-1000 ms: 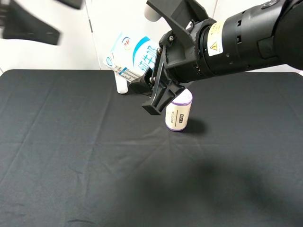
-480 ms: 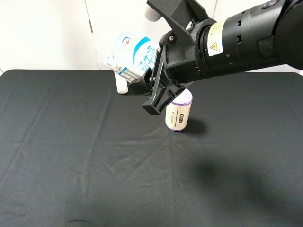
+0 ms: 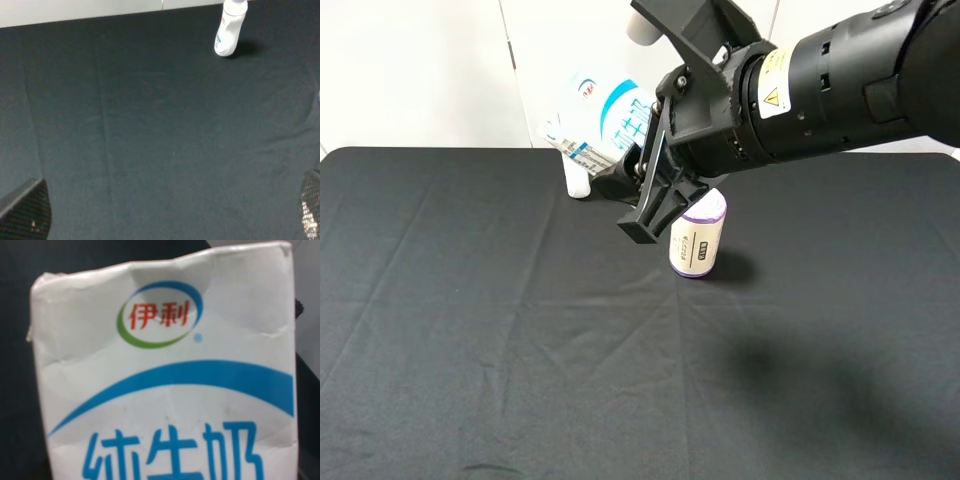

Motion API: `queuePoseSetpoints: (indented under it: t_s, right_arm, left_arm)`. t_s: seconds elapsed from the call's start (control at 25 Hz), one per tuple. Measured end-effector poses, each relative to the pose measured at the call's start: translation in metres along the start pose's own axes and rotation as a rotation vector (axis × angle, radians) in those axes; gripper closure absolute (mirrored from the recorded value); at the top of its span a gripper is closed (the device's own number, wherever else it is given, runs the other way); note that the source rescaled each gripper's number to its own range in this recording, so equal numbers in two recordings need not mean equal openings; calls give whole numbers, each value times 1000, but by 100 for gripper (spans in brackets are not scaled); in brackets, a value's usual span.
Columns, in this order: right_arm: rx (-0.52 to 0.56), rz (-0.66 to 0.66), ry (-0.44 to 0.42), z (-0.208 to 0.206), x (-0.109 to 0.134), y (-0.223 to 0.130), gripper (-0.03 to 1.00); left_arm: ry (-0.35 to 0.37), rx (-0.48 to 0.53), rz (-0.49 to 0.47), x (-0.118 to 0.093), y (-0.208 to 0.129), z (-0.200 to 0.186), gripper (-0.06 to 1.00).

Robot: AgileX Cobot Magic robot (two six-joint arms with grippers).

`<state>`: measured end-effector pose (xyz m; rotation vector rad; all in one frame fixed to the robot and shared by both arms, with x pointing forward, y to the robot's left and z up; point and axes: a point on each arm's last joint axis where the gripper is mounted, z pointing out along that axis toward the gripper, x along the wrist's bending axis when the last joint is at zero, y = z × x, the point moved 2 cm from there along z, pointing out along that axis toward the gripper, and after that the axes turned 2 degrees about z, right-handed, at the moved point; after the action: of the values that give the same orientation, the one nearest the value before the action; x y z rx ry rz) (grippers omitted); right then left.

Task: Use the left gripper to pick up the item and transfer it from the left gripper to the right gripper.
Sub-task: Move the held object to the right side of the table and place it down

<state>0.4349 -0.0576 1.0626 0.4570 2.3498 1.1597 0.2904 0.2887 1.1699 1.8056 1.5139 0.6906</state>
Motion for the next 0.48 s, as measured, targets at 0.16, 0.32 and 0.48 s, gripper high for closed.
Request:
queuePoseSetpoints:
  t_s: [0.16,0.32,0.48]
  right_arm:
    - [11,7,3,0,0,-1,96]
    - [17,19,6,0,1,-2,96]
    - [18,33,10,0,1,-2,96]
  left_arm:
    - [4,-20,22,0,-37,-1,-6]
    - [6,-65,51,0,-72,-4,-6]
    - [7,-109,52,0,-100,-2,-6]
